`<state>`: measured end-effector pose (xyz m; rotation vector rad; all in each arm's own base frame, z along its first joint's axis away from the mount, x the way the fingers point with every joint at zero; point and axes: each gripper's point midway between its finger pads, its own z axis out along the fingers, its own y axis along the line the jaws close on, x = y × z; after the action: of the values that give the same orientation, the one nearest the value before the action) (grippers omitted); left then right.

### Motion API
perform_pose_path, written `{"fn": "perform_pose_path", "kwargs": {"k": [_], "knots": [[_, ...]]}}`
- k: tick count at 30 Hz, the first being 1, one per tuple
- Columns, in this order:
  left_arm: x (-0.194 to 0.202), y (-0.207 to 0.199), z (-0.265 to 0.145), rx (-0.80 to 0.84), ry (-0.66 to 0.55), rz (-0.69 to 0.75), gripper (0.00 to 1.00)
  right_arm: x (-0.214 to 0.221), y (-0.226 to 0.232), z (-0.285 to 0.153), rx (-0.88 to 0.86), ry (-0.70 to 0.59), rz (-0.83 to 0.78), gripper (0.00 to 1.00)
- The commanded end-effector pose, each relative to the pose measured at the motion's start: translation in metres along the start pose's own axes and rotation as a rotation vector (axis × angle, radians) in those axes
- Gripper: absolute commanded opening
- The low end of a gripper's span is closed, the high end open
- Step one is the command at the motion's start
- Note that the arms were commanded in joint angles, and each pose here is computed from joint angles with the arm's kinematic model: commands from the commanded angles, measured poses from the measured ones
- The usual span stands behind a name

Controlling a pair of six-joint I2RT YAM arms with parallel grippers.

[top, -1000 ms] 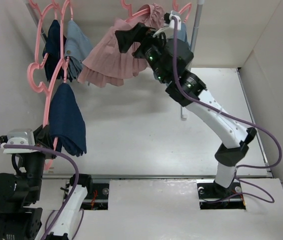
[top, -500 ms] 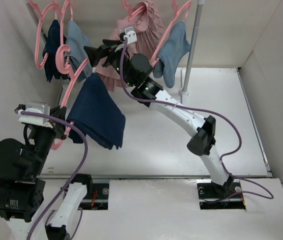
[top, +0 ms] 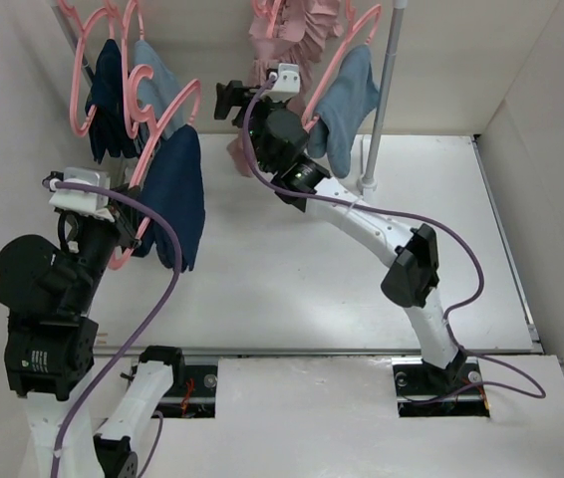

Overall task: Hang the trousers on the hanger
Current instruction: Place the hanger at the clothesline.

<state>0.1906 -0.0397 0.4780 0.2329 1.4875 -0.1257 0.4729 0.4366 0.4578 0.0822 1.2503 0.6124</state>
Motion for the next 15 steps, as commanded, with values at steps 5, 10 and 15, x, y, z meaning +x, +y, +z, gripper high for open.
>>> {"fn": "perform_pose_path", "kwargs": {"k": [5,10,15], "knots": [[-0.091,0.007,0.03,-0.008,-0.363,0.034,0.0,-0.051,-0.021,-0.011,0.063,-0.049,-0.035,0.9],[-0.094,0.017,0.082,-0.022,-0.375,0.008,0.0,-0.061,-0.027,-0.022,0.065,-0.038,-0.062,0.91],[-0.111,0.019,0.117,-0.007,-0.424,0.028,0.0,-0.049,-0.028,-0.03,0.03,0.003,-0.114,0.94]]}}
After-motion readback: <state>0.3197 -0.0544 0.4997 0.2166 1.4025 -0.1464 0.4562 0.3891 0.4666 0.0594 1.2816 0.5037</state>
